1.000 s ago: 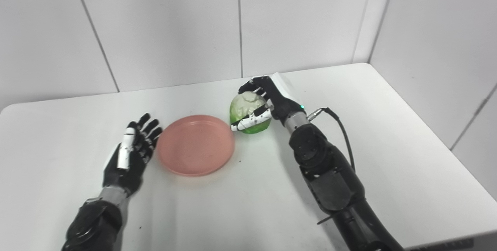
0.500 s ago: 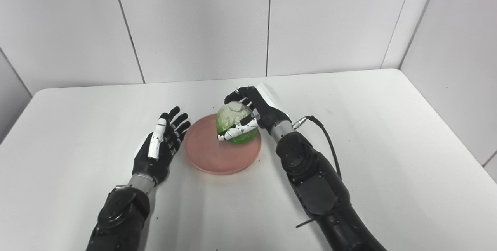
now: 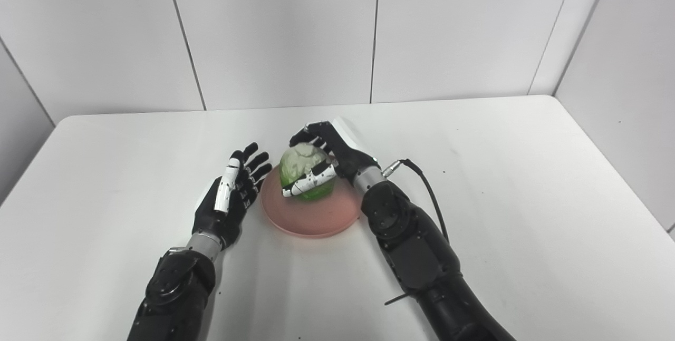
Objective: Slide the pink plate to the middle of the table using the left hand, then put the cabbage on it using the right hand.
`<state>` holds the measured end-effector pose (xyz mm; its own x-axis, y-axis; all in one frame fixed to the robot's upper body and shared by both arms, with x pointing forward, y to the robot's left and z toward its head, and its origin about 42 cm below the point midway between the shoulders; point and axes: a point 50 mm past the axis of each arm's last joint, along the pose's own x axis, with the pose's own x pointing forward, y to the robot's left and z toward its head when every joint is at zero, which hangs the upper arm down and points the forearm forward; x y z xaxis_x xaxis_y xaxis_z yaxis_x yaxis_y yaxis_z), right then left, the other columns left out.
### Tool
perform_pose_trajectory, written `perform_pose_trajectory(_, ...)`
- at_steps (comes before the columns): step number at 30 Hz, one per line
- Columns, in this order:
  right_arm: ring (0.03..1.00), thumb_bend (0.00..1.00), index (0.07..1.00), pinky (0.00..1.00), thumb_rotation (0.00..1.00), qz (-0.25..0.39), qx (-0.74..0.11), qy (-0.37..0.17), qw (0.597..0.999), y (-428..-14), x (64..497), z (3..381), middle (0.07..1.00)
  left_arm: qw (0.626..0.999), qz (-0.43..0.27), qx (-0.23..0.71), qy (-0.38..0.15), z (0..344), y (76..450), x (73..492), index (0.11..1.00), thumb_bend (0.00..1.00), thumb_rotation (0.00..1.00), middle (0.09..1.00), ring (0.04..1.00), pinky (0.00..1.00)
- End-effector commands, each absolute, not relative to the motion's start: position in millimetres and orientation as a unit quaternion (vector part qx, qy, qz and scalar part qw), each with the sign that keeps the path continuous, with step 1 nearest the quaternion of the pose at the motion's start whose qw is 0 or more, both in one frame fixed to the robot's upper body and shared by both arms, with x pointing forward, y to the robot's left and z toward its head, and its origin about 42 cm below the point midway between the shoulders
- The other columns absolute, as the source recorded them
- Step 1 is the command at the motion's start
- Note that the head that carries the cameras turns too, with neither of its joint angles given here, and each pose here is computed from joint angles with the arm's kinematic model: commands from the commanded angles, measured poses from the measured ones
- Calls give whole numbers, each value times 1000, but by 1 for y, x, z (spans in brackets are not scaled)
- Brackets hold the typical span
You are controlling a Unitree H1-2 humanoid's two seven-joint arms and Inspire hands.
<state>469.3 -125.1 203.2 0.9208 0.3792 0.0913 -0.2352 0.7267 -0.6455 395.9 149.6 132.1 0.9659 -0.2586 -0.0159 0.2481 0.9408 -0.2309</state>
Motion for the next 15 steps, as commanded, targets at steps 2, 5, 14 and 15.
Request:
perform_pose_trajectory(2, 401, 515, 524, 403, 0, 164, -324, -168, 917, -112, 476, 227, 492, 985, -135, -109, 7, 145, 144, 400, 928, 472, 1000, 925, 916, 900)
perform_pose_trajectory(5, 394, 515, 530, 388, 0, 168, -326, -166, 915, -109, 476, 216, 489, 985, -134, -108, 8, 146, 143, 400, 924, 476, 1000, 922, 914, 897)
perform_pose_trajectory(14, 391, 514, 534, 387, 0, 178, -340, -150, 911, -106, 468, 195, 491, 985, -132, -114, 6, 148, 142, 401, 923, 471, 1000, 926, 918, 910)
perform_pose_trajectory(15, 391, 514, 534, 387, 0, 178, -341, -149, 911, -107, 467, 194, 491, 985, -132, -114, 6, 148, 143, 401, 923, 471, 1000, 926, 918, 912)
